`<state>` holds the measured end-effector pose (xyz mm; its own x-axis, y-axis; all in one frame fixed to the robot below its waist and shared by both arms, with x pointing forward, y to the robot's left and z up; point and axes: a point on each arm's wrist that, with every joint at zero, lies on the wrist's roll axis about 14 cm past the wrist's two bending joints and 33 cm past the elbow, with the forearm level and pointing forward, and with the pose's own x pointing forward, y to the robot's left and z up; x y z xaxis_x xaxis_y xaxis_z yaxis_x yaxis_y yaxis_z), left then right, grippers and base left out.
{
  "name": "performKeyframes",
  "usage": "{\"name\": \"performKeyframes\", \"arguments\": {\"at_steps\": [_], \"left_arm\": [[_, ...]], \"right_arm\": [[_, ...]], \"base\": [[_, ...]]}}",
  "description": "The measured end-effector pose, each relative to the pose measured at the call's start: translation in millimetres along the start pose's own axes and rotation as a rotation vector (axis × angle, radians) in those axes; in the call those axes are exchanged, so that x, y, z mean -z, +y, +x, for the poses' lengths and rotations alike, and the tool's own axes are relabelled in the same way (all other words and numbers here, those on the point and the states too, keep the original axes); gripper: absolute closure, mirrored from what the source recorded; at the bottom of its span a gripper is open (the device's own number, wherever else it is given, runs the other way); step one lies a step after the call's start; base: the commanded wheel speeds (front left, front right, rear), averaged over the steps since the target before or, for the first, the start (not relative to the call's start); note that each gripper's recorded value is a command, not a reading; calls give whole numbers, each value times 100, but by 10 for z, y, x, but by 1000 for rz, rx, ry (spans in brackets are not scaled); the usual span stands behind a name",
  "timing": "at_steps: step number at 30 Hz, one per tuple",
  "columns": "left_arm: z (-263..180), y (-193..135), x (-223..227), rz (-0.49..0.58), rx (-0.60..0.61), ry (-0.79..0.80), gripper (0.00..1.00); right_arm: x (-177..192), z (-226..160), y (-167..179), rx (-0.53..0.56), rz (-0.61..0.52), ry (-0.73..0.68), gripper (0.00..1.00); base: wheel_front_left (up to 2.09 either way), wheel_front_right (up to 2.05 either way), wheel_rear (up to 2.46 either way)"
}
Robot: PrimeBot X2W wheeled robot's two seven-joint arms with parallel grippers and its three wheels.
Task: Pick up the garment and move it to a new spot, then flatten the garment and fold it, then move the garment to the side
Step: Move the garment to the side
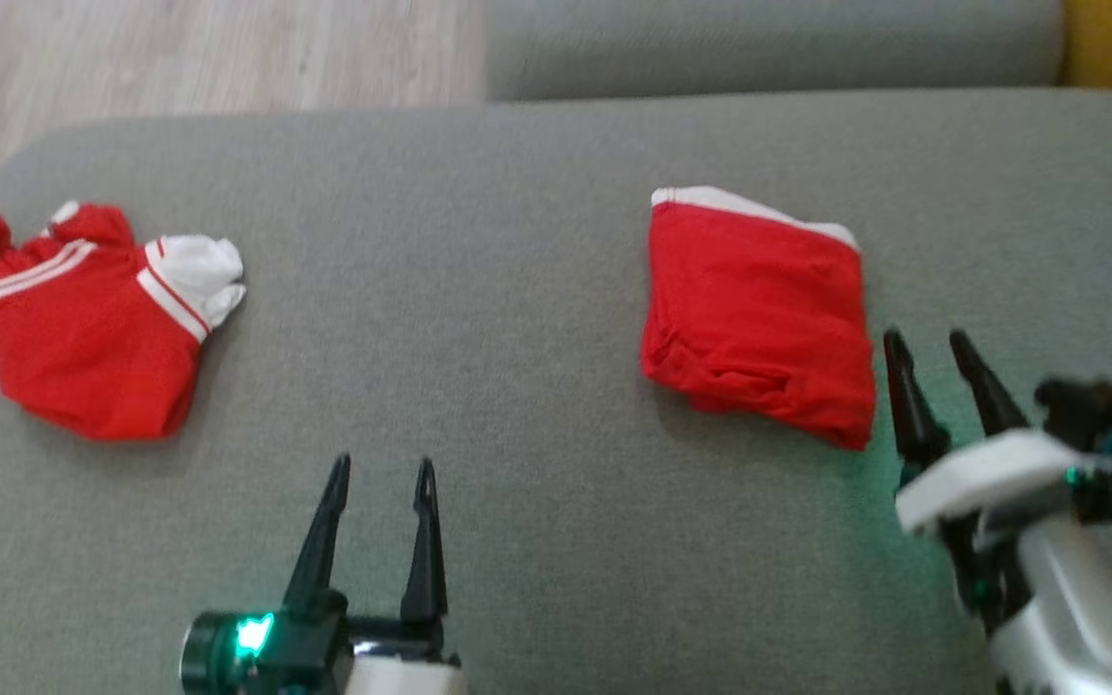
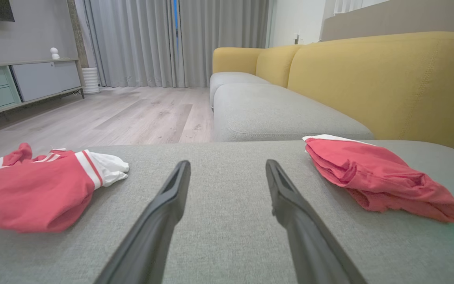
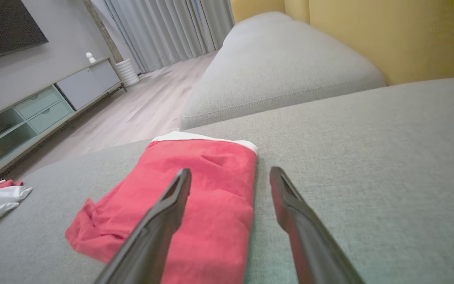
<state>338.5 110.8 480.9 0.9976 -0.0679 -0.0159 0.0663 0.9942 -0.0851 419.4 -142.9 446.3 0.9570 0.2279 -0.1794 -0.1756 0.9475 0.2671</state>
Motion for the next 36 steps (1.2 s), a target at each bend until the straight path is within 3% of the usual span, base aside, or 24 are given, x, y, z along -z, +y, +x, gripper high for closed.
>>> {"name": "performKeyframes", "arguments": {"at_steps": [6, 15, 16, 17, 18, 23, 36], "left_arm": [[162, 8, 22, -2, -4, 6, 0], [265, 98, 68, 3, -34, 19, 0], [272, 102, 75, 4, -35, 21, 0], [279, 107, 95, 4, -39, 27, 0], [283, 104, 103, 4, -39, 30, 0], [324, 52, 131, 0, -22, 36, 0], [772, -281, 276, -1, 118, 39, 0]], "right_arm": [[223, 364, -52, 13, 121, 172, 0], [603, 551, -162, 43, 156, 384, 0], [645, 557, -141, 38, 161, 406, 31], [661, 579, -96, 24, 176, 423, 92], [661, 585, -77, 18, 184, 424, 100], [578, 566, -195, 22, 136, 403, 100], [-119, 381, -1667, 254, -190, 370, 100]], "base": [[0, 0, 0], [0, 0, 0], [0, 0, 0], [0, 0, 0], [0, 0, 0], [0, 0, 0], [0, 0, 0]]}}
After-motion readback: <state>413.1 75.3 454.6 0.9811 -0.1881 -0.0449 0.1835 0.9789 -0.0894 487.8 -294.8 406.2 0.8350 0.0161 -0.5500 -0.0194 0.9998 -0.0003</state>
